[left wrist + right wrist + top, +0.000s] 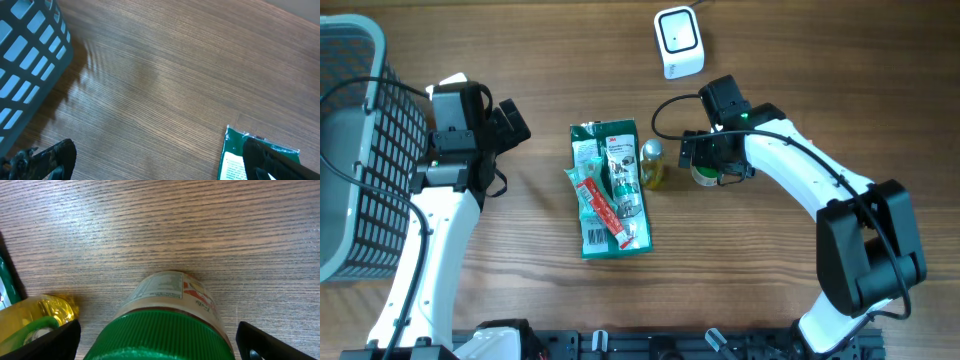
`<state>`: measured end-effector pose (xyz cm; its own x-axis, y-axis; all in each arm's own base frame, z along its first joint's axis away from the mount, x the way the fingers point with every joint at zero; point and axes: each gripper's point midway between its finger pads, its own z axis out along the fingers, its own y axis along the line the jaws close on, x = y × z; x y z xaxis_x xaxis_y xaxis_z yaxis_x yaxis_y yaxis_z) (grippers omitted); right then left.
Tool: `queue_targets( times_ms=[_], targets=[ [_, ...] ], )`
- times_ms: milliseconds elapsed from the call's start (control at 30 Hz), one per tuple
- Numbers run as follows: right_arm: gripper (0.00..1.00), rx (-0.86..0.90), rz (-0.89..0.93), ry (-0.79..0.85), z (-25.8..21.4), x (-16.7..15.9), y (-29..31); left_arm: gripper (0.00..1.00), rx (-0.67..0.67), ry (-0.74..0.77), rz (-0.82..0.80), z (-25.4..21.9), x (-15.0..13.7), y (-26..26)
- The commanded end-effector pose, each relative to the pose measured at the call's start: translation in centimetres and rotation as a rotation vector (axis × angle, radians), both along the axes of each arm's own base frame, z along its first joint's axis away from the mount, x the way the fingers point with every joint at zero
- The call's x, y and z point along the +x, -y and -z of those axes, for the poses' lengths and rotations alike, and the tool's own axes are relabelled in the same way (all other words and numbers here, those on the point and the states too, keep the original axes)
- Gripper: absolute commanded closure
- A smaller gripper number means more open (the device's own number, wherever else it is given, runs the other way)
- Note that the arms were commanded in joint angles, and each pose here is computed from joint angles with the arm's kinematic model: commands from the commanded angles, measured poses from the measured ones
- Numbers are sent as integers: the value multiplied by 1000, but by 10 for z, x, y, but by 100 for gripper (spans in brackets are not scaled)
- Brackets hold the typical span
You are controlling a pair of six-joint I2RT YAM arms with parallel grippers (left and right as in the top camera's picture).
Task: Scan the item barcode
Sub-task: 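Lower the right gripper and grasp the green-capped jar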
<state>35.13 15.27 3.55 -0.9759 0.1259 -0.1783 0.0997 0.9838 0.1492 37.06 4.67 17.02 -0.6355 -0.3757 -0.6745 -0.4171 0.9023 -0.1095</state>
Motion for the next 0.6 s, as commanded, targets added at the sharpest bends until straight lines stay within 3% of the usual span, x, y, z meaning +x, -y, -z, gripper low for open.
queue_targets(
  times_ms=[0, 100, 333, 567],
  targets=[
    [7, 2, -20, -12, 7, -2, -3, 0, 15, 12, -1, -6, 2, -3],
    [12, -8, -18, -36, 9, -8, -1, 0, 16, 12, -1, -6, 2, -3],
    [13, -47, -119, 11, 8, -1, 2, 0, 16, 12, -1, -6, 2, -3],
    [18, -237, -47, -24, 1, -7, 40, 0, 16, 12, -1, -6, 2, -3]
  ],
)
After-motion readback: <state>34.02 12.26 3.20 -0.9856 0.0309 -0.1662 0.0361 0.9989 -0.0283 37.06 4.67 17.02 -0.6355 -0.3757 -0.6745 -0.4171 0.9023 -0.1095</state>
